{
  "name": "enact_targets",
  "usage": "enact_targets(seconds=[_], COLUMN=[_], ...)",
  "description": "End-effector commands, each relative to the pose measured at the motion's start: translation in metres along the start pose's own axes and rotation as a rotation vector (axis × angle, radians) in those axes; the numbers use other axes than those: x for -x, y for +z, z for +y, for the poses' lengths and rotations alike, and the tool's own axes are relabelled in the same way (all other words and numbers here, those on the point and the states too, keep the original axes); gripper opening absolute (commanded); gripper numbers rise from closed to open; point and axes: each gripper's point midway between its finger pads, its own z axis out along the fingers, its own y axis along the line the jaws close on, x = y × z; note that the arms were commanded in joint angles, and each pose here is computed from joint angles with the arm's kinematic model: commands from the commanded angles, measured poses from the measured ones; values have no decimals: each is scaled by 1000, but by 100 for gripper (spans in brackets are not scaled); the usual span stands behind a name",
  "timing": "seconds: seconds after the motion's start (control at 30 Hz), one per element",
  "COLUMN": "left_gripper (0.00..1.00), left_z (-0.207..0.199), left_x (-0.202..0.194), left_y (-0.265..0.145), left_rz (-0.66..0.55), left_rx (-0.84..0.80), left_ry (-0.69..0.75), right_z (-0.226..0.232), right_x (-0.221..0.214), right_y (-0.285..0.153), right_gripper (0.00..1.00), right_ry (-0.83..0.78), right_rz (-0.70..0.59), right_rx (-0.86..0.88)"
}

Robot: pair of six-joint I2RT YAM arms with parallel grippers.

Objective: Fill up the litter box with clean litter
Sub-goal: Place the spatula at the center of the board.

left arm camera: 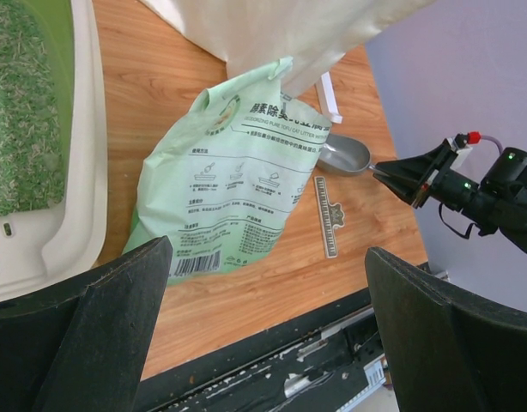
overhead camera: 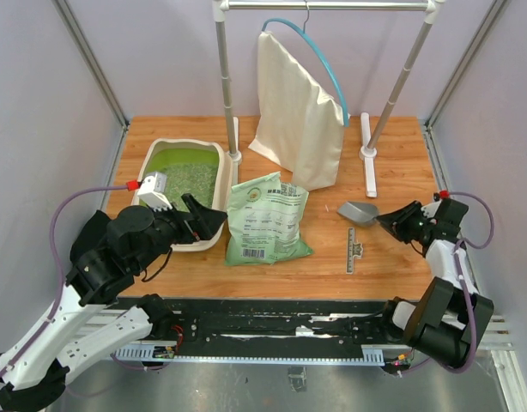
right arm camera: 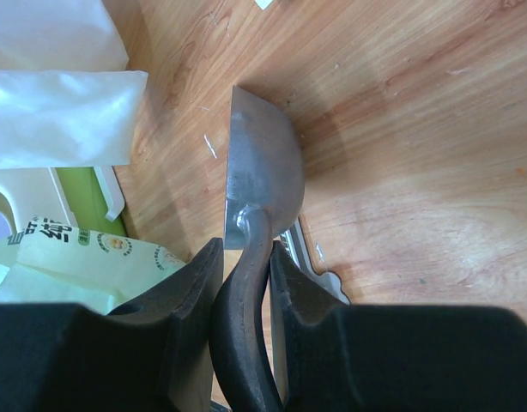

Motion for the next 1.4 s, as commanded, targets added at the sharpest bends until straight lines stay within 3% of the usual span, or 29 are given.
enact_targets(seconds=[0.0,0.1,0.27,0.57,0.8,0.87,0.9,1.13,1.37], left_gripper=[100,100,100,100,100,100,100,100,100], left_z=[-3,-1,1,3,15,21,22,32,64], left_x=[2,0,-3,-9,-13,-12,-11,11,53], left_y=[4,7,12,17,26,31,33,66,100], left_rz=[-14,-8,2,21,27,30,29,27,-13], left_rx=[-14,-7,6,9,67,107,123,250,329], left_ry=[9,13,29,35,81,104,120,251,231], right_z=[-13,-25,-48,-72,-79,-78,-78,-36,29], right_x=[1,-3,-8,-12,4,11,16,36,35], right_y=[0,-2,-4,-7,-32,-42,-47,-81,-105], right_gripper=[26,39,52,62,72,94,99,98,99], right_ry=[-20,-25,-43,-39,-79,-96,-107,-196,-245], right_rz=[5,28,57,109,10,-52,-89,-237,-278], right_rx=[2,-56,-164,-275,-415,-448,-465,-404,-200])
